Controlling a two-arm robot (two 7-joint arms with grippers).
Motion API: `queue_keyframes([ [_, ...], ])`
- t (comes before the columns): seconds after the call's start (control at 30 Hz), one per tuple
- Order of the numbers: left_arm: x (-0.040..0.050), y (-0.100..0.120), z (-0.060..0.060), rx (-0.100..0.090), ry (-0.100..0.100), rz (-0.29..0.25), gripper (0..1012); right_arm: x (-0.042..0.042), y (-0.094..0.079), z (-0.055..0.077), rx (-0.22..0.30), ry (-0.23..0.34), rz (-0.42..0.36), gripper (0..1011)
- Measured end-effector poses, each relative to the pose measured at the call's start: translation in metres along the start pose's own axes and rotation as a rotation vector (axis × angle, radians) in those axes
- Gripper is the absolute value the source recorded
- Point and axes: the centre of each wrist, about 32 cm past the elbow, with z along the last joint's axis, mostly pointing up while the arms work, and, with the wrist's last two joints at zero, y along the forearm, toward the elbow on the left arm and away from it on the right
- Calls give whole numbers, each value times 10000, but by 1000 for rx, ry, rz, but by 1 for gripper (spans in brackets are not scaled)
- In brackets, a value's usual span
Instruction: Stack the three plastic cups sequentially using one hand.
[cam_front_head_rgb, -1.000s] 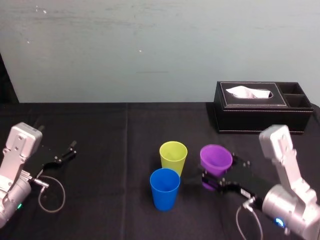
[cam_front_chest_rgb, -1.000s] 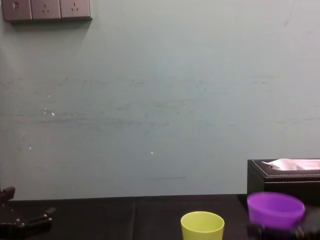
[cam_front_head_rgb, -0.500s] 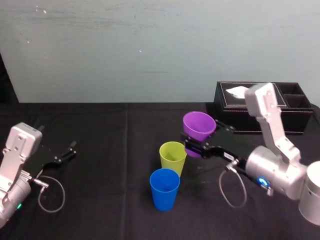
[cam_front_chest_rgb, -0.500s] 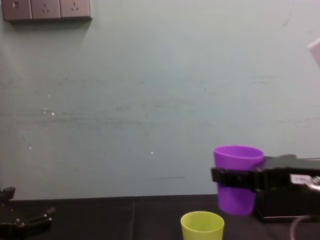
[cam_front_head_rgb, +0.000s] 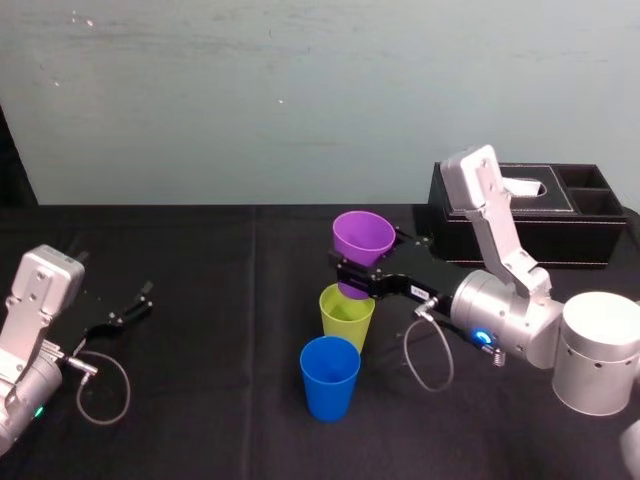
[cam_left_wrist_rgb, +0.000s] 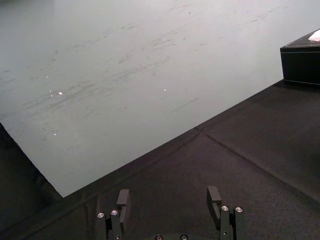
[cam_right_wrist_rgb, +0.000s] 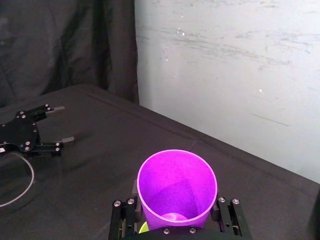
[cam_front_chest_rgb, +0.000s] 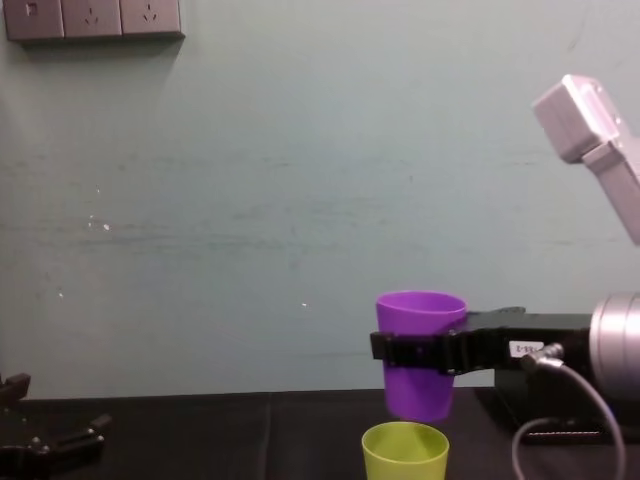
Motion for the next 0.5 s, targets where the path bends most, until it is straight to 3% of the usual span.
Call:
queue_keyframes([
  [0.5, 0, 0, 0, 0, 0, 0, 1000, 7, 169, -83, -17, 9, 12, 743],
])
